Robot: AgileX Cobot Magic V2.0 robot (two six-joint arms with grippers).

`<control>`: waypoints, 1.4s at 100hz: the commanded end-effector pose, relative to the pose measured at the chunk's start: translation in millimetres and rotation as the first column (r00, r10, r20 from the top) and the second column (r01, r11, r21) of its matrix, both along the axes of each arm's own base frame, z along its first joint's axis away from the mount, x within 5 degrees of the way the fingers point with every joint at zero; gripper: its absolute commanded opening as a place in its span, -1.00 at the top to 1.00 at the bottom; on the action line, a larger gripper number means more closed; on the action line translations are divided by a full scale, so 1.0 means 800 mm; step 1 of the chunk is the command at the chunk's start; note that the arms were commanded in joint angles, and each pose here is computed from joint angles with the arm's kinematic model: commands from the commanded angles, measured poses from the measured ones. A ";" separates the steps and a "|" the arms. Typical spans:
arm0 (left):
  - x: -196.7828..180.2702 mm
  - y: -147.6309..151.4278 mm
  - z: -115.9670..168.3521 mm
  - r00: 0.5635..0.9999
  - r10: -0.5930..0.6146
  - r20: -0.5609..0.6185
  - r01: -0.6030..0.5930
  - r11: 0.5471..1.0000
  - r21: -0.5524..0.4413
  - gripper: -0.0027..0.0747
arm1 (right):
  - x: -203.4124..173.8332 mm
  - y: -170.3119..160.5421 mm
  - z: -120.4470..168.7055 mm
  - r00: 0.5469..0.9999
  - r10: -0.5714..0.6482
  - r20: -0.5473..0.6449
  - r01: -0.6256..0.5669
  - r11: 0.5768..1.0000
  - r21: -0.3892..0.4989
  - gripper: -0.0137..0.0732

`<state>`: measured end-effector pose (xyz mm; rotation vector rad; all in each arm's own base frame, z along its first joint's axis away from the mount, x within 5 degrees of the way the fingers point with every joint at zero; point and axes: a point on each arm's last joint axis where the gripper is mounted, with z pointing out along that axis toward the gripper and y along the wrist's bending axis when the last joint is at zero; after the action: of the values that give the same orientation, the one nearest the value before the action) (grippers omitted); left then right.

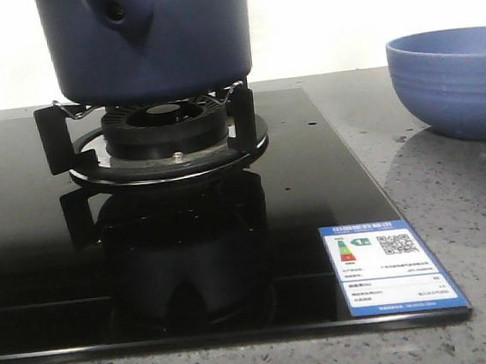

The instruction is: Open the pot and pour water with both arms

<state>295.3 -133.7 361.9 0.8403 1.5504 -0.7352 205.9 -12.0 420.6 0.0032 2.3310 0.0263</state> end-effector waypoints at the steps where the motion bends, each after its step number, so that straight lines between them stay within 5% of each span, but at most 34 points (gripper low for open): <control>1: -0.004 -0.005 0.035 0.999 -0.015 0.052 0.020 0.994 -0.109 -0.11 | -0.009 0.000 0.022 0.995 0.000 0.097 0.001 1.000 -0.012 -0.33; 88: 0.005 -0.010 0.014 0.998 -0.052 0.031 0.053 0.998 -0.027 -0.11 | -0.009 0.000 0.021 0.996 0.002 0.091 -0.001 1.000 -0.012 -0.33; 114: 0.005 -0.010 0.012 0.998 -0.053 0.030 0.054 0.998 -0.022 -0.43 | -0.009 0.000 0.021 0.996 0.002 0.091 -0.001 1.000 -0.012 -0.33; 140: -0.012 -0.008 0.038 0.995 -0.070 0.068 0.076 0.992 -0.103 -0.46 | -0.009 0.000 0.021 0.996 0.002 0.086 -0.001 1.000 -0.012 -0.33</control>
<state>305.9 -139.1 352.0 0.8796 1.5635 -0.7578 203.1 -11.6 420.4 -0.0040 2.3447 0.0258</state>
